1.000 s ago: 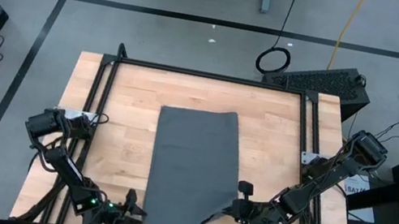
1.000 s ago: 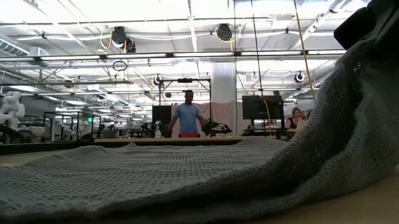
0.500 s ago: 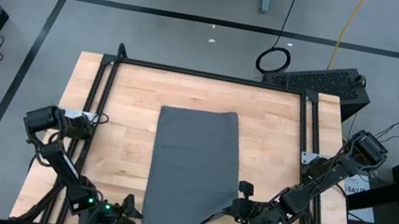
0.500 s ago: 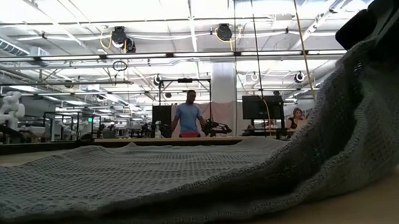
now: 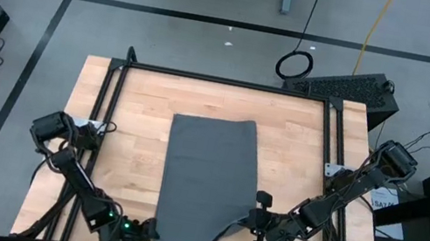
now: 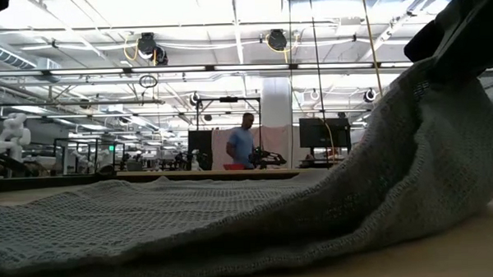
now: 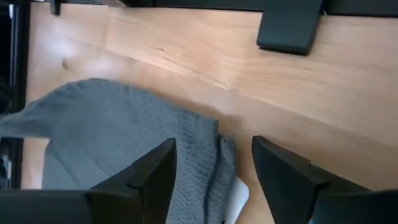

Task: Roll towel
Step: Fold the gray towel on the center of table

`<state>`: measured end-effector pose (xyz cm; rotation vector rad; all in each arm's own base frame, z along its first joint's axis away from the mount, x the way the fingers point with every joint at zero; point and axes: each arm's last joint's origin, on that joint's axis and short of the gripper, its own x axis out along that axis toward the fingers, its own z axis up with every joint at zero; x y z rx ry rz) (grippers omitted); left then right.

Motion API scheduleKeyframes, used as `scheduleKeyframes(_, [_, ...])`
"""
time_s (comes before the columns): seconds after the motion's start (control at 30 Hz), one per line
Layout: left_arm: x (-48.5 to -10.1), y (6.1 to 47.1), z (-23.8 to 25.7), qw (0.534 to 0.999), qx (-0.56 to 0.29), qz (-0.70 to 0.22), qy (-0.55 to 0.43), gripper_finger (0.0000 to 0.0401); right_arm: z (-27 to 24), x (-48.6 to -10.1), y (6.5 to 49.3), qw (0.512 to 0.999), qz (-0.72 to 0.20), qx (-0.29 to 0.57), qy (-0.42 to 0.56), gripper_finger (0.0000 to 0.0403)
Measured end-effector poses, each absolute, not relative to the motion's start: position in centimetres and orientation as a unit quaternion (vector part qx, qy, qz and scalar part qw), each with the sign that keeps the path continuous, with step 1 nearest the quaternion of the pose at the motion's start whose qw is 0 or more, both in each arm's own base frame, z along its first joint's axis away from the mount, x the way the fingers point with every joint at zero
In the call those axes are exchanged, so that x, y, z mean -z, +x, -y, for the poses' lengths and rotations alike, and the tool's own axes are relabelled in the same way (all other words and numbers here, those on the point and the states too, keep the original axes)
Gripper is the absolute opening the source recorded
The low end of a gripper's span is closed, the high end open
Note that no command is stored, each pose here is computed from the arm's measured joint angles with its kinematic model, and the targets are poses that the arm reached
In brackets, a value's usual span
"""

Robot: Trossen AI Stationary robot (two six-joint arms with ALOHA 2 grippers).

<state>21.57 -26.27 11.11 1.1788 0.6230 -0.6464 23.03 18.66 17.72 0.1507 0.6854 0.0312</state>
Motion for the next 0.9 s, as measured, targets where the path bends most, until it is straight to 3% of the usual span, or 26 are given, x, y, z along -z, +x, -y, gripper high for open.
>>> scheduleKeyframes(0.3, [-11.0, 22.6, 25.4, 0.726, 0.306, -0.287, 0.546, 0.0142, -18.7, -17.7, 23.0, 0.939, -0.336, -0.016, 0.073, 0.0002])
scheduleKeyframes(0.63, [-11.1, 23.1, 25.3, 0.732, 0.319, -0.276, 0.535, 0.0121, -18.7, -17.7, 23.0, 0.939, -0.336, -0.017, 0.072, 0.0002])
scheduleKeyframes(0.9, [-10.5, 23.4, 25.3, 0.749, 0.319, -0.287, 0.505, 0.0029, -18.7, -17.7, 23.0, 0.939, -0.336, -0.016, 0.073, 0.0002])
